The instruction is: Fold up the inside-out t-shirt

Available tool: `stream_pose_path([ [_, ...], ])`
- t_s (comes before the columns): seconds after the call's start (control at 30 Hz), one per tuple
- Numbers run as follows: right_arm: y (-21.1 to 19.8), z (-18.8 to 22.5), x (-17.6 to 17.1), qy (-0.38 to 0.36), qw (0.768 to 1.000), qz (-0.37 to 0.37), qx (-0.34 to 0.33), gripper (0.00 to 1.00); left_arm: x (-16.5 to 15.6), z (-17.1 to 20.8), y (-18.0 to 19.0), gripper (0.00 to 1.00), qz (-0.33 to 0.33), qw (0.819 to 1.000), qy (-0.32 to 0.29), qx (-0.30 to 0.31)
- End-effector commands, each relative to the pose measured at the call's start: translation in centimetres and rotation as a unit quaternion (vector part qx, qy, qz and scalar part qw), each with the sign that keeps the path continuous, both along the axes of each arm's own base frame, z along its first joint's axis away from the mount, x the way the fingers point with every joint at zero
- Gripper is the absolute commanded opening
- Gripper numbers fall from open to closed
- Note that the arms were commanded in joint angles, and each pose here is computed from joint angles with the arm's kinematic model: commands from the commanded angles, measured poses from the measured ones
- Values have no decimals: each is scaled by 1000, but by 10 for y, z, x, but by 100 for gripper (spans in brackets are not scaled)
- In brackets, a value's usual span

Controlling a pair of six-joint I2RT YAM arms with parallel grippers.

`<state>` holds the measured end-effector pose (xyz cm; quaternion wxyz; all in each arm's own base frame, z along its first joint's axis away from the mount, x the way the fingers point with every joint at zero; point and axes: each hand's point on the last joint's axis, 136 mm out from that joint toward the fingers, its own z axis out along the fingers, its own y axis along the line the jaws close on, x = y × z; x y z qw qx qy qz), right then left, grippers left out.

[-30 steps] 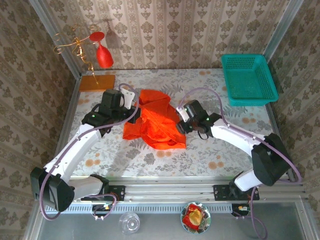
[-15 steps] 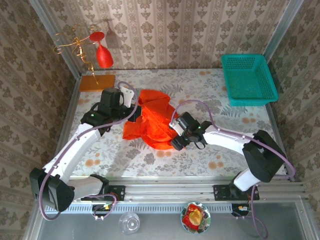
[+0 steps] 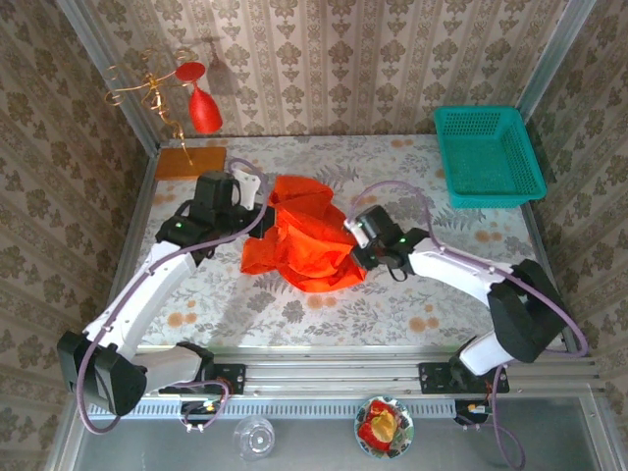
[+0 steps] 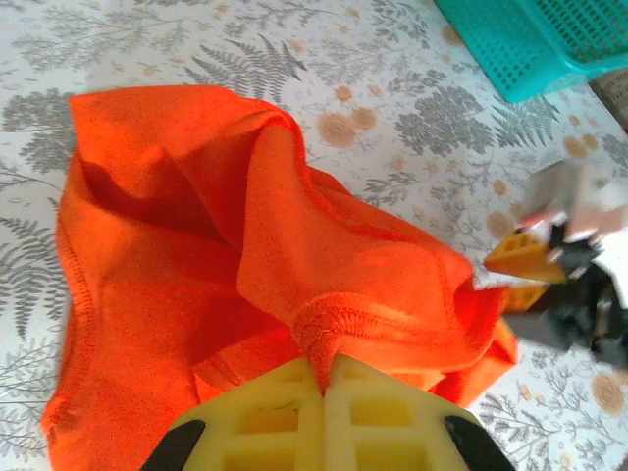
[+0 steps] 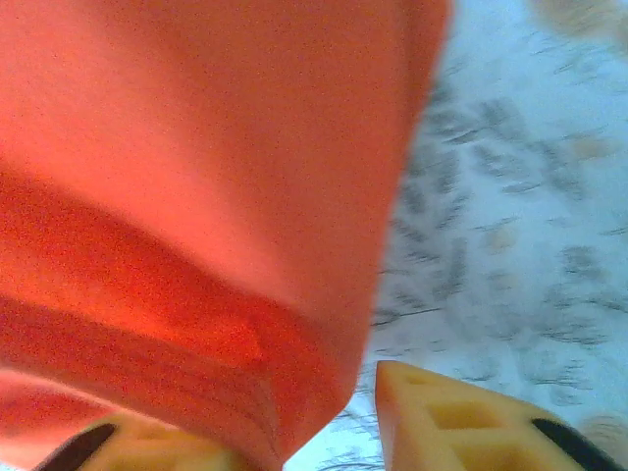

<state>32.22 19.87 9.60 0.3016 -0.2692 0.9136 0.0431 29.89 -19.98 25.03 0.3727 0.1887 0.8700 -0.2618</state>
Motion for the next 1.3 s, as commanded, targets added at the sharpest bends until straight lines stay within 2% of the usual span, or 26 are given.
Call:
stream_pose_path([
  [0.0,-7,10,7,-4,998,-34,45,15,-1,23,9,0,12,1000,-24,-11],
  [0.03,-7,10,8,-1,998,-33,50,8,-1,25,9,0,12,1000,-25,-13],
  [0.1,-4,13,10,4,998,-32,60,0,-1,25,10,0,12,999,-25,-16],
  [0.27,-3,38,25,-23,996,-53,69,0,2,28,11,0,15,999,-28,-19],
  [0.37,-12,77,50,-80,992,-71,60,0,11,36,15,0,20,999,-36,-25],
  [0.47,-25,144,86,-148,982,-93,64,0,31,56,25,0,35,998,-48,-25],
  [0.57,-35,231,116,-232,964,-108,78,0,54,91,35,0,53,996,-72,-26],
  [0.63,-44,300,129,-299,943,-121,85,0,66,120,40,0,60,993,-96,-29],
  [0.8,-65,449,120,-429,886,-140,107,0,79,202,52,0,70,982,-170,-35],
  [0.9,-68,500,98,-472,862,-129,132,0,73,224,57,0,70,977,-198,-29],
  [1.0,-62,505,79,-471,863,-109,148,0,63,213,66,0,87,976,-200,-15],
  [1.07,-49,478,72,-440,882,-84,150,0,52,189,68,0,89,979,-183,-20],
  [1.17,-27,401,61,-359,920,-51,149,0,23,119,53,1,61,989,-123,-51],
  [1.2,-19,364,59,-320,935,-42,149,0,10,90,47,3,51,992,-96,-57],
  [1.27,-11,313,41,-257,951,-31,168,0,-16,33,36,6,37,996,-45,-63],
])
